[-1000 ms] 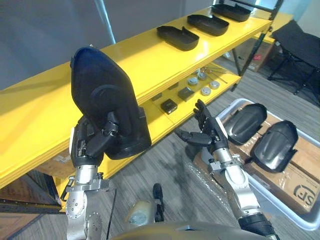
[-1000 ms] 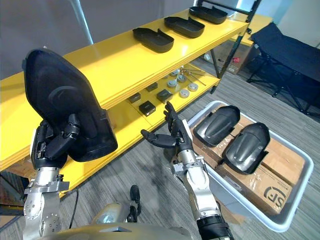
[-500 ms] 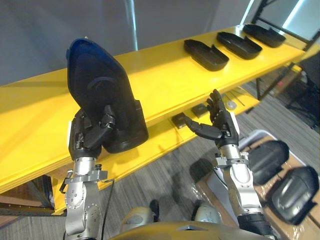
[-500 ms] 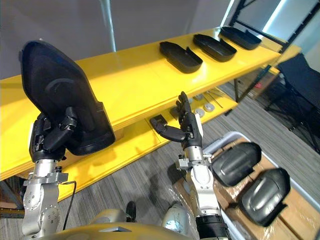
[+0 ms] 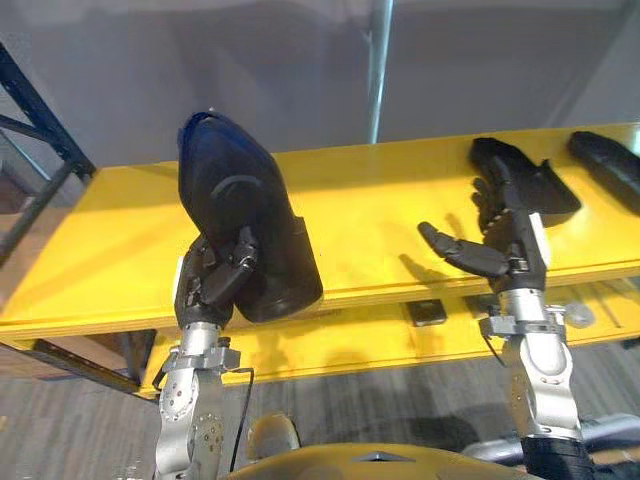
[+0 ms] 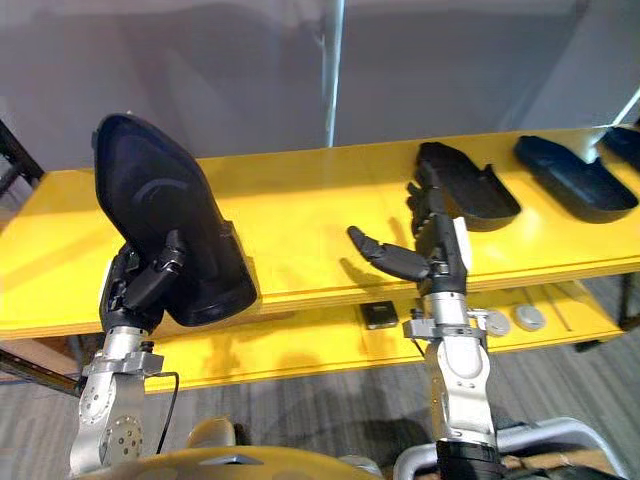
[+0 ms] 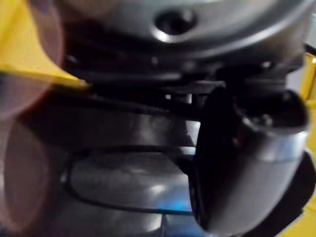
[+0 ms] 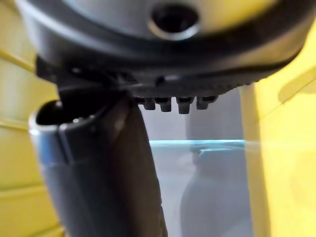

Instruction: Walk over and take three plastic housings, then place them on the shelf

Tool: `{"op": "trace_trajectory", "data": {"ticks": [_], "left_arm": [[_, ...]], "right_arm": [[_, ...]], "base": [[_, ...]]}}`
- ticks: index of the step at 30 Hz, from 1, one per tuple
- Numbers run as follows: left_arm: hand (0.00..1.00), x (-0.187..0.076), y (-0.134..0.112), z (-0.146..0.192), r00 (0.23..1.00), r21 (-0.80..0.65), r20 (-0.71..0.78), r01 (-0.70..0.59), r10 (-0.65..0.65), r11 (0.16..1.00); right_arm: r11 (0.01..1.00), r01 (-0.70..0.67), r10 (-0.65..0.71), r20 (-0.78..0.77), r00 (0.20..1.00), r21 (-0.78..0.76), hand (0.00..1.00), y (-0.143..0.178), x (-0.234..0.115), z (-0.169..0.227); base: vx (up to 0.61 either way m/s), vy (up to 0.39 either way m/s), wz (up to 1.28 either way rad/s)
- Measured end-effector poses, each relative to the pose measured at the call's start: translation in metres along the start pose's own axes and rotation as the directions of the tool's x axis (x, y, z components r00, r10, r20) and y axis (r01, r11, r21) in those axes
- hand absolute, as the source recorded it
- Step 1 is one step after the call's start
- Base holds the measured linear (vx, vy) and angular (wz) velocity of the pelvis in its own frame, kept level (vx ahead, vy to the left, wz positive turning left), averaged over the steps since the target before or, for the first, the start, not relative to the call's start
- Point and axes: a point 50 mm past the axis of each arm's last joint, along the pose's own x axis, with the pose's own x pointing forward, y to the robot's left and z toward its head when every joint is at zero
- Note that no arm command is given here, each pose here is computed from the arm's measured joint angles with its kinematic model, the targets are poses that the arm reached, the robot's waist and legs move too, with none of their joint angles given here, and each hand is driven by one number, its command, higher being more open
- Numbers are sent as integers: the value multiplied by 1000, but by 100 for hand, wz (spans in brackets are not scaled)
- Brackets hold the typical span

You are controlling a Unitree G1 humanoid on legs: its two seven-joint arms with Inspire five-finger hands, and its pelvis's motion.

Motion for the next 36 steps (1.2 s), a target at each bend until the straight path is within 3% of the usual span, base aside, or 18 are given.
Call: {"op": "trace_trajectory", "data": {"ticks": [7,12,19,24,29,36], "left_arm": [[0,17,-6,12,994,120,-6,113,-113,986],[0,29,-14,25,976,170,-12,217,-219,961],[0,71,-41,34,960,156,-10,277,-279,948],[0,106,-35,-4,980,164,-184,112,-81,980],[0,131,-27,-6,977,196,-200,-31,71,980],[0,145,-16,-15,934,160,-245,-226,261,961]], "right_arm": [[996,50,-51,14,999,75,100,13,-1,-1],[998,2,-7,80,997,56,100,23,0,14],[997,-66,61,113,992,40,100,25,-7,25],[990,-137,134,95,986,32,100,30,-11,25],[985,-168,165,80,983,31,100,30,-16,24],[970,-228,224,49,973,82,100,36,-21,19]], "base": [[91,130,-10],[2,52,-30],[-43,14,-32],[-104,9,-41],[-111,-30,-30],[-56,-33,-15]]}}
